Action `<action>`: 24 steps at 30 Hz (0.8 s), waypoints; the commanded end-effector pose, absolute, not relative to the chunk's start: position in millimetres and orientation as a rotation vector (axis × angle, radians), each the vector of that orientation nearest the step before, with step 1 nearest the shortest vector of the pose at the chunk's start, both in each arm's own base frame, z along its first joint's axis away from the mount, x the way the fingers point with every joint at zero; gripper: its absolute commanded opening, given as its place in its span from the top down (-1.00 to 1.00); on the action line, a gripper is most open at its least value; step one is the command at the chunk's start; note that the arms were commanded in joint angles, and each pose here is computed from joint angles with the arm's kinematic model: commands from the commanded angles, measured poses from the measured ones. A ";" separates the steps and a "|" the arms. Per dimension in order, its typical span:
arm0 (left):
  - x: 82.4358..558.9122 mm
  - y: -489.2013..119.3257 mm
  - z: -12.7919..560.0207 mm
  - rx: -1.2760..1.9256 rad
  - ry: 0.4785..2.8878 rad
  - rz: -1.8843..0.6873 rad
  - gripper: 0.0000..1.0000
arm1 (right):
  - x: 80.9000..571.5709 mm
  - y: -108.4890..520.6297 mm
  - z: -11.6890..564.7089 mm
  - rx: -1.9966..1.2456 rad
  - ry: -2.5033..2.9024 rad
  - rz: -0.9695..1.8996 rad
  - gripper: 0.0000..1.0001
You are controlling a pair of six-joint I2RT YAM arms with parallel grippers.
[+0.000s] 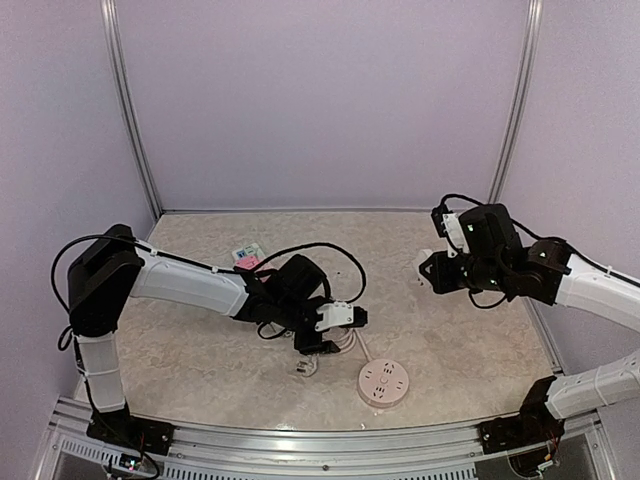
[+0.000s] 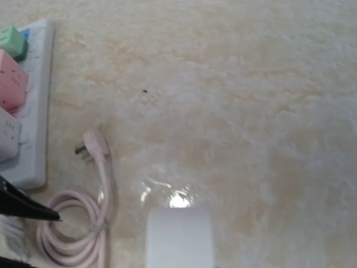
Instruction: Insert the plug
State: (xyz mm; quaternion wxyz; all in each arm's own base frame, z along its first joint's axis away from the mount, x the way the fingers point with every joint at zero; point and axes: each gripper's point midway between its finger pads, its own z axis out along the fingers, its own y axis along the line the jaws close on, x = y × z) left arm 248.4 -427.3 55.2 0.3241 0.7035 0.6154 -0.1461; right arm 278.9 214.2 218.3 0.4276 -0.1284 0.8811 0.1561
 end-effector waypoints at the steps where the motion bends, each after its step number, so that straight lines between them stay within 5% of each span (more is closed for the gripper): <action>1: 239.9 -421.7 23.6 1.823 1.737 -0.397 -0.30 | 273.7 204.5 209.1 -0.282 2.231 0.363 1.00; 8: 252.4 -426.4 10.0 1.741 1.811 -0.296 0.01 | 264.1 209.4 196.7 -0.296 2.262 0.426 1.00; 17: 250.4 -388.6 3.0 1.499 1.947 -0.091 0.96 | 250.8 214.0 196.6 -0.307 2.249 0.535 1.00; 24: 233.7 -342.9 4.6 1.374 2.001 0.013 1.00 | 249.0 235.7 194.0 -0.350 2.228 0.642 1.00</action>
